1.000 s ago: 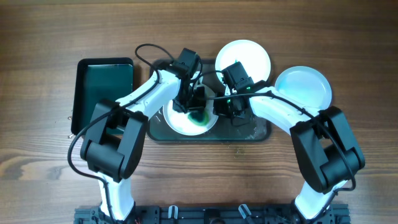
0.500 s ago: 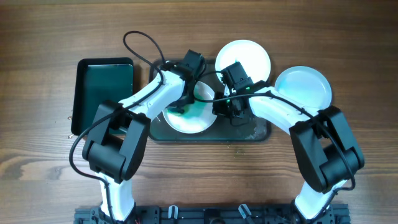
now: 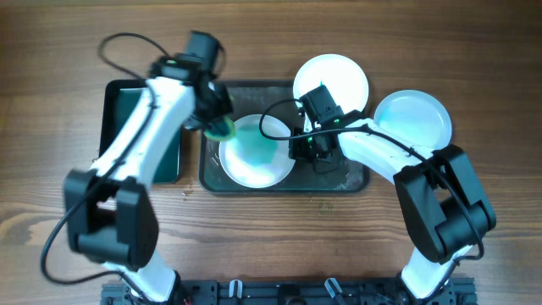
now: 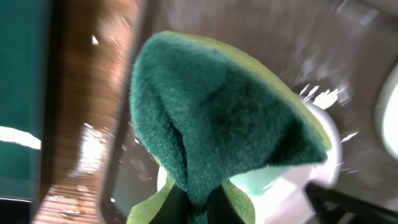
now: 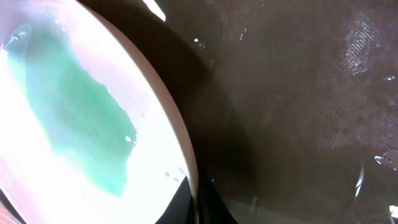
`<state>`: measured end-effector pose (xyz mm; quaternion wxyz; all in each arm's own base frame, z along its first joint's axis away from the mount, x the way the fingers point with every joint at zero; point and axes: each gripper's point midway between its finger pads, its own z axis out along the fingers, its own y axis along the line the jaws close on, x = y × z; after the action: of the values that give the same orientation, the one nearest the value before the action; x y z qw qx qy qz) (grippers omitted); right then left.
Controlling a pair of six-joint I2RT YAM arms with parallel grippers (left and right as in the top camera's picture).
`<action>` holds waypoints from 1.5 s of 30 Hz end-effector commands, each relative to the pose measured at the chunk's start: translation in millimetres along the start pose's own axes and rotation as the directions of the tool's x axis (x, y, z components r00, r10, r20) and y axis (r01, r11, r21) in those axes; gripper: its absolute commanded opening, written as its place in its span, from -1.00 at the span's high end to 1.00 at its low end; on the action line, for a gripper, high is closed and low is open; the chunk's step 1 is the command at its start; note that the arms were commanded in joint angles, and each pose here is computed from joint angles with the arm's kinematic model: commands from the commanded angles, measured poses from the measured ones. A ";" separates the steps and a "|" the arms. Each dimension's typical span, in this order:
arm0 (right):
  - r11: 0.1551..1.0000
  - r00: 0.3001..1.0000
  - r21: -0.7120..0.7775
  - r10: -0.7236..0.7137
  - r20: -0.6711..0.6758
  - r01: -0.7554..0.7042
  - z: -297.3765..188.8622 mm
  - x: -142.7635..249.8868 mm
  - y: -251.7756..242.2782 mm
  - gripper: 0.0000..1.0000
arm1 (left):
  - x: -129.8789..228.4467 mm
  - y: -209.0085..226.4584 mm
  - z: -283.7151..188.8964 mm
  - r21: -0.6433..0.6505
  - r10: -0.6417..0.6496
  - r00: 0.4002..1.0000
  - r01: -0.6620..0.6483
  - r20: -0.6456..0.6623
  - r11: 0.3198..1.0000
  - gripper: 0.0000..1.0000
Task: Clean dirty plates on tray and stack at the side
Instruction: 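Scrub the second plate with the sponge in the left gripper, then lift the second plate with the right gripper and stack it on the first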
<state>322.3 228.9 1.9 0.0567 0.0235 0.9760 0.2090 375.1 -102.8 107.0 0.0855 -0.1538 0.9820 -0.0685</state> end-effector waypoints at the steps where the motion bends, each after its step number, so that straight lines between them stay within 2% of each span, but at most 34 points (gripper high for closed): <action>1: 0.998 0.996 0.008 -0.059 0.073 0.058 -27.4 -10.2 5.9 0.91 | -13.2 5.6 -15.7 0.062 -0.013 1.000 0.012 0.022 0.998 0.92; 6: 0.969 0.954 0.223 -0.160 0.255 0.103 -78.1 -27.4 -5.6 0.91 | -18.7 3.7 -15.6 0.073 -0.014 0.999 0.011 0.042 0.997 0.92; 9: 0.922 0.896 0.376 -0.244 0.371 0.095 -115.9 -33.4 -8.6 0.91 | -22.5 1.3 -16.0 0.082 -0.013 0.998 0.008 0.058 0.997 0.92; 13: 0.830 0.808 0.553 -0.376 0.454 0.076 -157.4 -34.8 -9.0 0.91 | -23.1 1.0 -16.0 0.083 -0.013 0.998 0.008 0.060 0.996 0.92; 16: 0.743 0.742 0.667 -0.482 0.466 0.064 -178.0 -35.2 -6.6 0.91 | -23.0 1.1 -16.0 0.083 -0.013 0.998 0.008 0.060 0.997 0.92; 17: 0.653 0.678 0.756 -0.574 0.459 0.041 -194.4 -34.4 -1.0 0.92 | -23.0 1.1 -16.0 0.083 -0.013 0.998 0.008 0.060 0.997 0.92; 20: 0.563 0.605 0.827 -0.658 0.448 0.000 -212.9 -30.9 9.6 0.91 | -23.0 1.1 -16.0 0.083 -0.013 0.998 0.008 0.060 0.997 0.92; 24: 0.394 0.464 0.911 -0.789 0.403 -0.122 -252.2 -19.6 34.5 0.91 | -23.0 1.1 -16.0 0.083 -0.013 0.998 0.008 0.060 0.997 0.92; 28: 0.327 0.397 0.929 -0.840 0.370 -0.174 -269.2 -12.0 56.6 0.91 | -23.0 1.1 -16.0 0.083 -0.013 0.998 0.008 0.060 0.997 0.92; 33: 0.355 0.374 0.916 -0.837 0.400 -0.185 -272.7 -14.1 68.6 0.91 | -22.9 1.1 -16.0 0.083 -0.013 0.998 0.008 0.060 0.997 0.92; 35: 0.375 0.378 0.916 -0.835 0.401 -0.144 -265.2 -16.1 70.1 0.91 | -23.0 1.1 -16.0 0.083 -0.013 0.998 0.008 0.060 0.997 0.92; 38: 0.461 0.397 0.886 -0.806 0.440 -0.046 -242.8 -18.0 71.3 0.91 | -23.0 1.1 -16.0 0.083 -0.013 0.998 0.008 0.060 0.997 0.92; 40: 0.612 0.477 0.790 -0.705 0.524 0.039 -211.1 -12.3 64.3 0.92 | -23.0 1.1 -16.0 0.083 -0.013 0.998 0.008 0.060 0.997 0.92; 41: 0.660 0.515 0.749 -0.664 0.542 0.063 -200.3 -9.8 62.1 0.91 | -23.0 1.1 -16.0 0.083 -0.013 0.998 0.008 0.060 0.997 0.92; 42: 0.740 0.587 0.667 -0.579 0.566 0.087 -182.9 -6.0 58.4 0.92 | -22.9 1.1 -16.0 0.083 -0.013 0.998 0.008 0.060 0.997 0.92; 45: 0.895 0.775 0.421 -0.368 0.514 0.146 -144.1 0.8 56.0 0.92 | -23.1 1.0 -16.0 0.083 -0.013 0.998 0.008 0.060 0.996 0.92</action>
<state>312.4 195.8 190.3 0.4727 -0.1097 0.8519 -0.1970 391.2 -89.8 120.2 0.1139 -0.1692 0.9741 -0.0977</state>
